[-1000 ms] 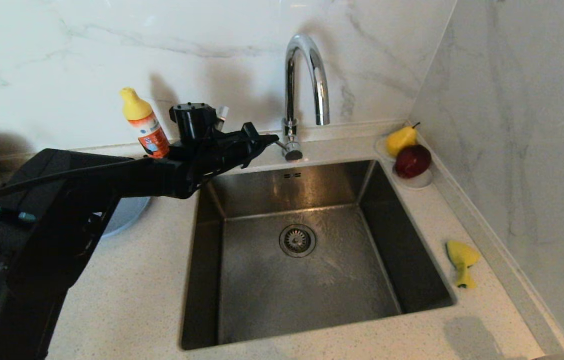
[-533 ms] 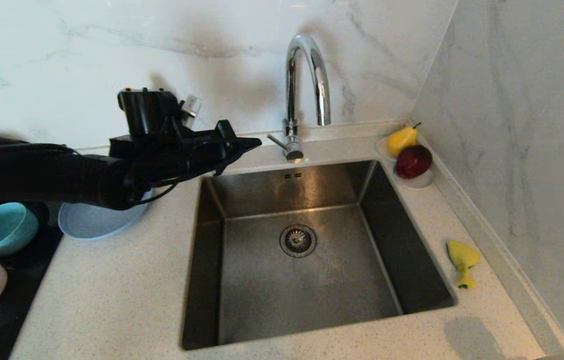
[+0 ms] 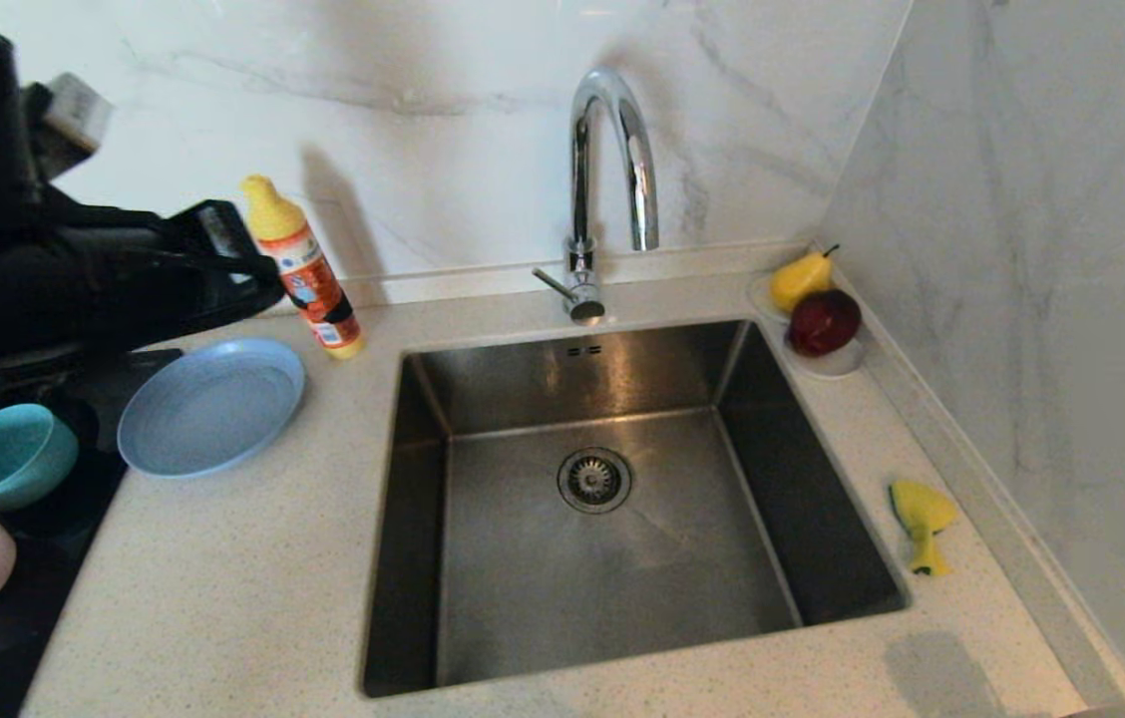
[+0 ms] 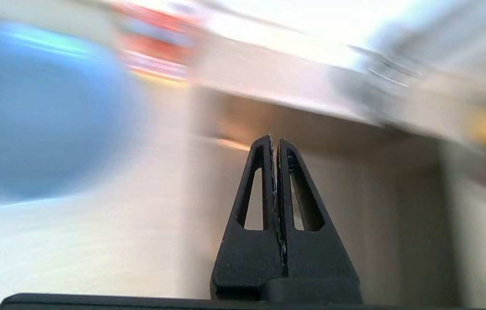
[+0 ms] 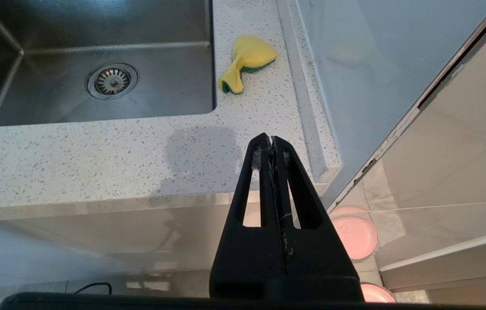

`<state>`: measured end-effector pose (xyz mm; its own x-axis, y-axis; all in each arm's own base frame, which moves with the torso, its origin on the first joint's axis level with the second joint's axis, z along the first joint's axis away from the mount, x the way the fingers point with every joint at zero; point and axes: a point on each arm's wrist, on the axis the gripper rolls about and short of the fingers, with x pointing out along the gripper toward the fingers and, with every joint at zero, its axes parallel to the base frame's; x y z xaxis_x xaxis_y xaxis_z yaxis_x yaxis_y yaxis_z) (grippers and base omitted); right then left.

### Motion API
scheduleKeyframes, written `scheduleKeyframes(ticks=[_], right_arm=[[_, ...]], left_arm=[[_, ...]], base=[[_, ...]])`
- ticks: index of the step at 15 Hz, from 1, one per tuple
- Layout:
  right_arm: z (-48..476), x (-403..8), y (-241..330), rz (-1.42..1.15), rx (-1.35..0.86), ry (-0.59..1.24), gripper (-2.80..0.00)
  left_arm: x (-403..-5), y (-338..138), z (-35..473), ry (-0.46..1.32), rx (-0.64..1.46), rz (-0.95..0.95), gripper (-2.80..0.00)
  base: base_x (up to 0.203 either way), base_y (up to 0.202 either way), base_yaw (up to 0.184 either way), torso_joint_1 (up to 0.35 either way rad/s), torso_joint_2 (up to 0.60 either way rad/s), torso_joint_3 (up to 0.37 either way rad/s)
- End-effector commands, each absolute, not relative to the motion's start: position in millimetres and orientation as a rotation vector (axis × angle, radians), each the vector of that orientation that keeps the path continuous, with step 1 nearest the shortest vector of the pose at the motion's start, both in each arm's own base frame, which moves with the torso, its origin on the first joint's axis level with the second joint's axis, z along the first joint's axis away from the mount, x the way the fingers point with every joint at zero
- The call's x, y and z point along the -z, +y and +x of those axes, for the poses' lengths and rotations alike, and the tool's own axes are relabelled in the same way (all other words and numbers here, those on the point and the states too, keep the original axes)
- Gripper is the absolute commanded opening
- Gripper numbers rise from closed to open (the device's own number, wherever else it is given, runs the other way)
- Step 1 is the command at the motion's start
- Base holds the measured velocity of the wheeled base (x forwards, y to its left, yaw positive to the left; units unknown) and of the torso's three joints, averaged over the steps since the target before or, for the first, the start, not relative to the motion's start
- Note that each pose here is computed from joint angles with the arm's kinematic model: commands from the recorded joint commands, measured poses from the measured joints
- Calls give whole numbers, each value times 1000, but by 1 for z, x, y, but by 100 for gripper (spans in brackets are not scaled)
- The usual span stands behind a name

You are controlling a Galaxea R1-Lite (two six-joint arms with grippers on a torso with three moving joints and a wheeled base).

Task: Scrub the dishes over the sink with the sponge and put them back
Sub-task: Place the bowl on the plate

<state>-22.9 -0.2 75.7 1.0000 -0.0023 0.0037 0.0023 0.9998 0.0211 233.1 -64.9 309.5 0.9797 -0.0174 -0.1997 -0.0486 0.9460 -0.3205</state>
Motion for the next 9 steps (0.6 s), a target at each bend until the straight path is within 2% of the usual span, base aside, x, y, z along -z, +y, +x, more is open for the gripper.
scheduleKeyframes(ticks=[1, 4, 7, 9], right_arm=[[-23, -76, 0, 21, 2, -5, -280], [-23, -76, 0, 21, 1, -5, -280], [-23, -76, 0, 21, 1, -5, -280], [-23, -76, 0, 21, 1, -5, -280]], left_arm=[[-320, -41, 178, 75, -303, -220, -280], [-323, -17, 155, 31, -479, -165, -280], [-321, 9, 159, 46, -638, -108, -280], [-316, 22, 173, 101, -674, -89, -280]], base=[[0, 0, 0, 0, 0, 0], [0, 0, 0, 0, 0, 0], [0, 0, 0, 0, 0, 0], [0, 0, 0, 0, 0, 0]])
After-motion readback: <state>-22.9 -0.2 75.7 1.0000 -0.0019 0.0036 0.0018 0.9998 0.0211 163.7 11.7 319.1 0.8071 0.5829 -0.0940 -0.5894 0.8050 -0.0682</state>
